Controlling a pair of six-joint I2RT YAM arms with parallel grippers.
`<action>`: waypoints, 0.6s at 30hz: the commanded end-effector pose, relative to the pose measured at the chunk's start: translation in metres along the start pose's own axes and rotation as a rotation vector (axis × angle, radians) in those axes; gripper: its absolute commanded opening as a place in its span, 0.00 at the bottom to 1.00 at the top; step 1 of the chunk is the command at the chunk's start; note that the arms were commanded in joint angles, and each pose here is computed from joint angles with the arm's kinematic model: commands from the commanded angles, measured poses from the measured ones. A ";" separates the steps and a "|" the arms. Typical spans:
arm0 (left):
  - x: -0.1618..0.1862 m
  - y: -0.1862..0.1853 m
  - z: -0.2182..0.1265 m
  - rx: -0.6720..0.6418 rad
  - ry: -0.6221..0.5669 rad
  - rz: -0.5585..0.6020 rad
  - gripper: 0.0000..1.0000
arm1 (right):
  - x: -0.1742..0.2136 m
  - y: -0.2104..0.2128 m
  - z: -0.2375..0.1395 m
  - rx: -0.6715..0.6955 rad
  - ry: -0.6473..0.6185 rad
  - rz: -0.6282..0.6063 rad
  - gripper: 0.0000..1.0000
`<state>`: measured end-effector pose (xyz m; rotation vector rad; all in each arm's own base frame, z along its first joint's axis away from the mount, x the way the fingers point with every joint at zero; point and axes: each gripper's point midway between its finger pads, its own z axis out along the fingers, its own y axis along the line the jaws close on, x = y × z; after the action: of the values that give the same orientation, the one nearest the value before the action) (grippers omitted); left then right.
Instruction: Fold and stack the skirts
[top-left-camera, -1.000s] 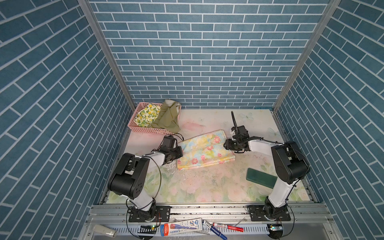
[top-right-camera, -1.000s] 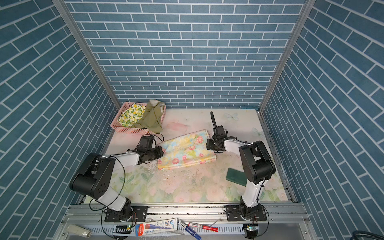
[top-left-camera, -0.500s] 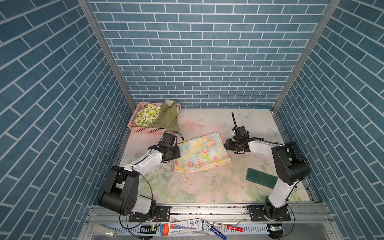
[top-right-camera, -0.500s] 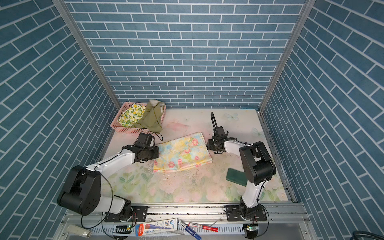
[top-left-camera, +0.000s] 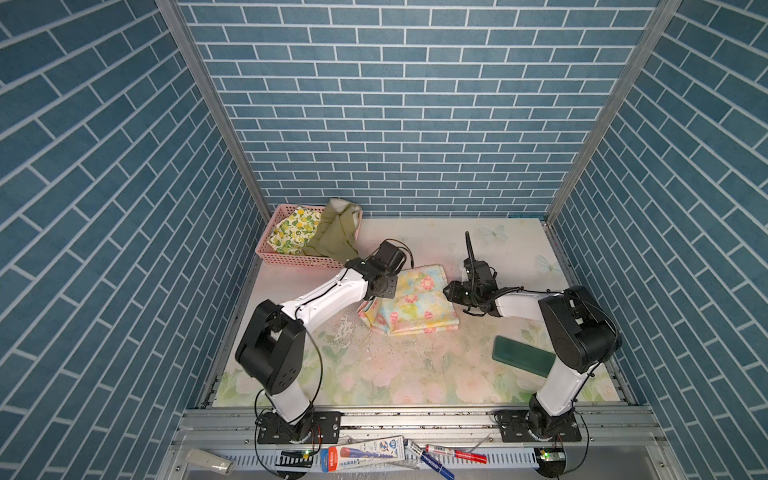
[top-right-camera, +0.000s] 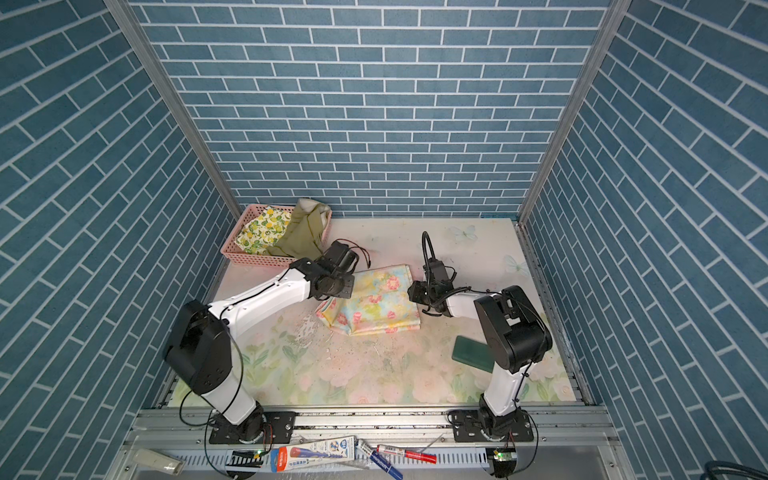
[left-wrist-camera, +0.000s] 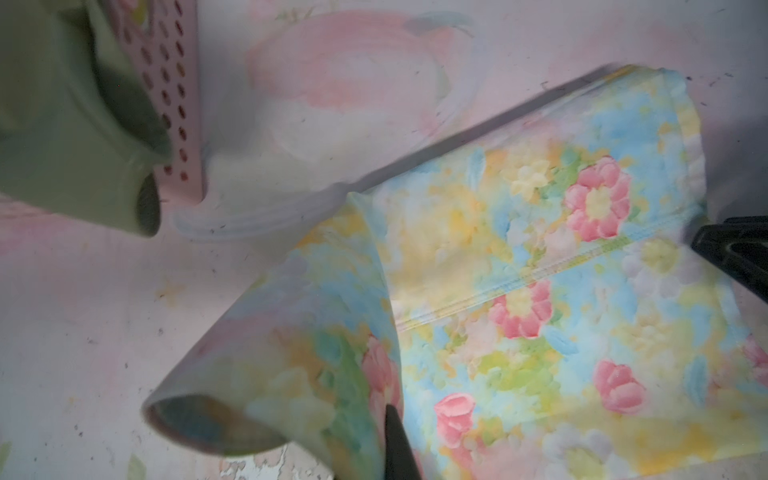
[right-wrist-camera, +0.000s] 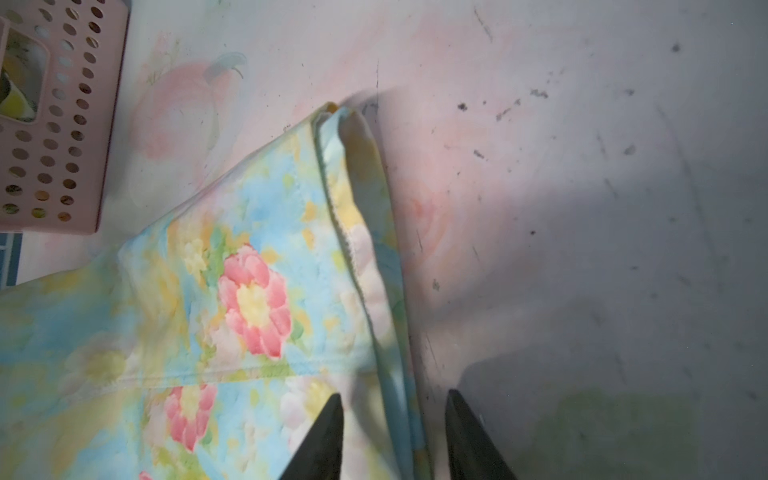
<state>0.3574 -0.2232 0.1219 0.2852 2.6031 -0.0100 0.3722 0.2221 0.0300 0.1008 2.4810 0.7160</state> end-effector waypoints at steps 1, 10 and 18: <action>-0.005 -0.021 0.003 -0.028 0.026 0.068 0.00 | 0.039 -0.017 0.006 0.013 0.086 0.128 0.33; -0.022 -0.107 0.021 0.145 0.040 0.083 0.00 | 0.050 -0.025 0.008 -0.009 0.051 0.207 0.23; -0.023 -0.146 0.034 0.273 0.056 0.021 0.00 | 0.052 -0.028 0.006 -0.011 0.031 0.231 0.21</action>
<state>0.3659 -0.3500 0.0937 0.4394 2.6510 -0.2231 0.3641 0.2224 0.0272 0.2888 2.3627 0.8891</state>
